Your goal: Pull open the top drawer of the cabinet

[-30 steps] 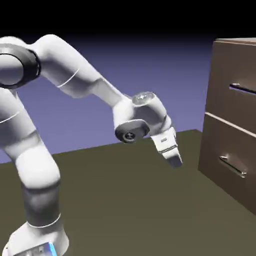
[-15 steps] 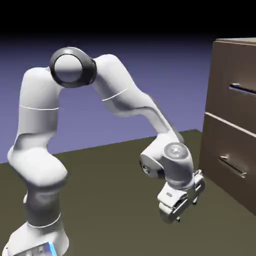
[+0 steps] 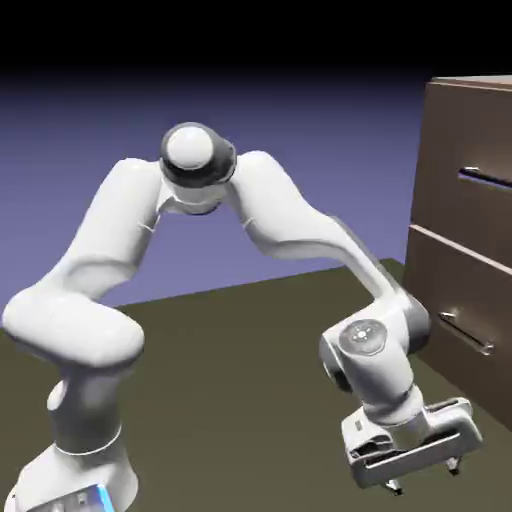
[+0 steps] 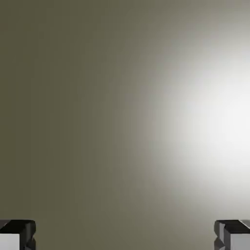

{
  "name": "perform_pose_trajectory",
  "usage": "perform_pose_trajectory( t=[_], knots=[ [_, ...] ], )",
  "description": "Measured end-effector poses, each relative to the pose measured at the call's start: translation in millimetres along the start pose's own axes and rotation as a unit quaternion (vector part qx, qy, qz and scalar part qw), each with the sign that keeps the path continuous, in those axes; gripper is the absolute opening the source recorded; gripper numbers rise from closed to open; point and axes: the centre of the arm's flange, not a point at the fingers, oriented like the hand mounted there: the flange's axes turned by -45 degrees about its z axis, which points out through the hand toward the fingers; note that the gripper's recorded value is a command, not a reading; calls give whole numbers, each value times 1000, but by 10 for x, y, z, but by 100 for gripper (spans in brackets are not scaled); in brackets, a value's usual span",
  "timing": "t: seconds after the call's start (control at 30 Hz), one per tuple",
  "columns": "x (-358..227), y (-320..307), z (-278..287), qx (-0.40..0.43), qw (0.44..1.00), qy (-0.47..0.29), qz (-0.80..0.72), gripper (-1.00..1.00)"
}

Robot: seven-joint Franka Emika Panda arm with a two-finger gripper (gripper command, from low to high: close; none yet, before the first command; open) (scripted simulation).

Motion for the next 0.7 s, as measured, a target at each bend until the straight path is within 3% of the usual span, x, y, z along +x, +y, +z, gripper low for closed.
perform_pose_trajectory(
  t=[0.37,0.7],
  knots=[
    [-477,-1136,-720,239,970,5,33,0],
    [-2236,-1882,-1811,448,882,-134,-57,0]
  ],
)
